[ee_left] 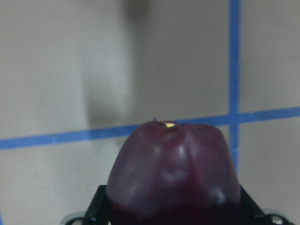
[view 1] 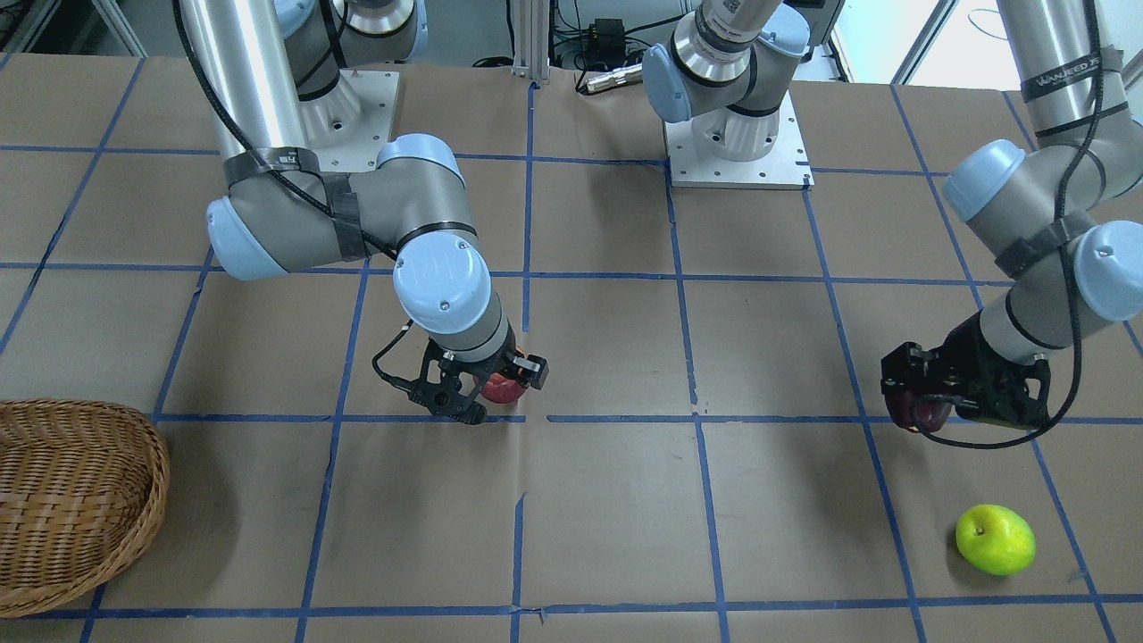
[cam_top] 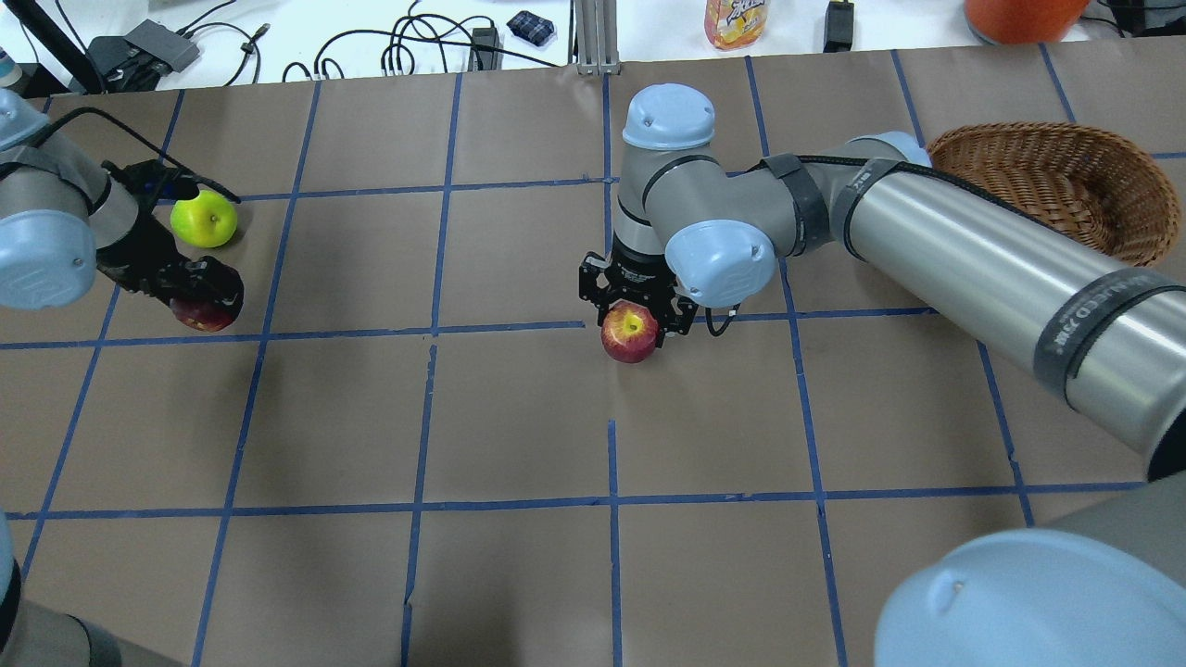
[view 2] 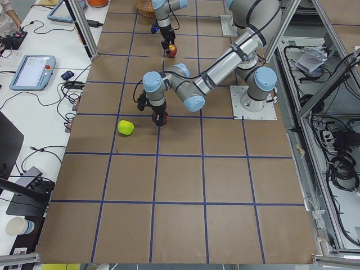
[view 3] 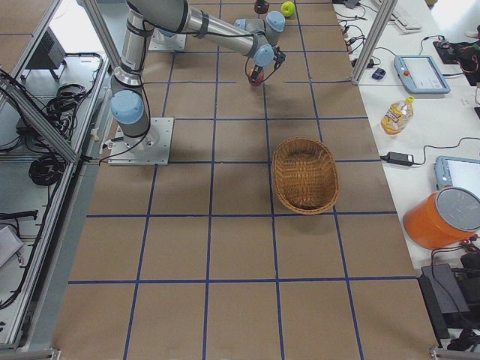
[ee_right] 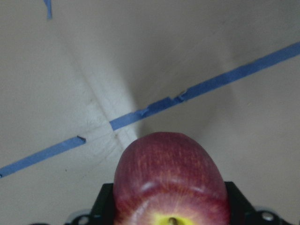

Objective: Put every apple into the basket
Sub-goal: 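Grasp the red-and-yellow apple with the right gripper while the left grasps the dark red apple, then drop the red-and-yellow apple into the basket while the left sets the dark red apple mid-table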

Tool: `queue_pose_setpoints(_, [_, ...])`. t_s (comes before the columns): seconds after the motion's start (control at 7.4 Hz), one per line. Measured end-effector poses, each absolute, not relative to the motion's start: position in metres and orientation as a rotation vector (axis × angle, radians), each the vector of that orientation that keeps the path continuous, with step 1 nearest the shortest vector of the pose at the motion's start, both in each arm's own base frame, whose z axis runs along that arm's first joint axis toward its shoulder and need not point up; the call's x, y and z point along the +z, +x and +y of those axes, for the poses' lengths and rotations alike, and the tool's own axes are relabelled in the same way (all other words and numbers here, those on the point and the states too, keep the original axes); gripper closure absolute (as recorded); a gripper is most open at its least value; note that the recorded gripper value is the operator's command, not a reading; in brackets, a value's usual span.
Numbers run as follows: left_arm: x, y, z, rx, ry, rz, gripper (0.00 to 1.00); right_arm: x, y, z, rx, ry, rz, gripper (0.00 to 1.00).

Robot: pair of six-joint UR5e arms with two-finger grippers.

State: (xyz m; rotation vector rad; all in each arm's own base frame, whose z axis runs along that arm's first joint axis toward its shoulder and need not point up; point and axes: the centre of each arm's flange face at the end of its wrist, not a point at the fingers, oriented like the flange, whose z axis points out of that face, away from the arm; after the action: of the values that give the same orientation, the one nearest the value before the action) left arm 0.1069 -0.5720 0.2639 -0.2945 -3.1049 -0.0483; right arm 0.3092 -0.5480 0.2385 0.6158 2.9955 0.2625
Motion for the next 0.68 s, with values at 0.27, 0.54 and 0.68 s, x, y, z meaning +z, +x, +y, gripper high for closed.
queue_pose_setpoints(0.27, [0.282, 0.020, -0.586, 0.012, -0.365, -3.095, 1.00, 0.293, 0.227, -0.578, 0.155, 0.611, 3.015, 1.00])
queue_pose_setpoints(0.54, [0.280, -0.087, -0.585, 0.028, -0.290, -3.045, 1.00, 0.341, 0.109, -0.612, 0.100, 0.556, 3.053, 1.00])
queue_pose_setpoints(0.68, [0.275, -0.144, -0.577, 0.017, -0.241, -3.035, 1.00, 0.358, 0.056, -0.625, 0.072, 0.526, 3.082, 1.00])
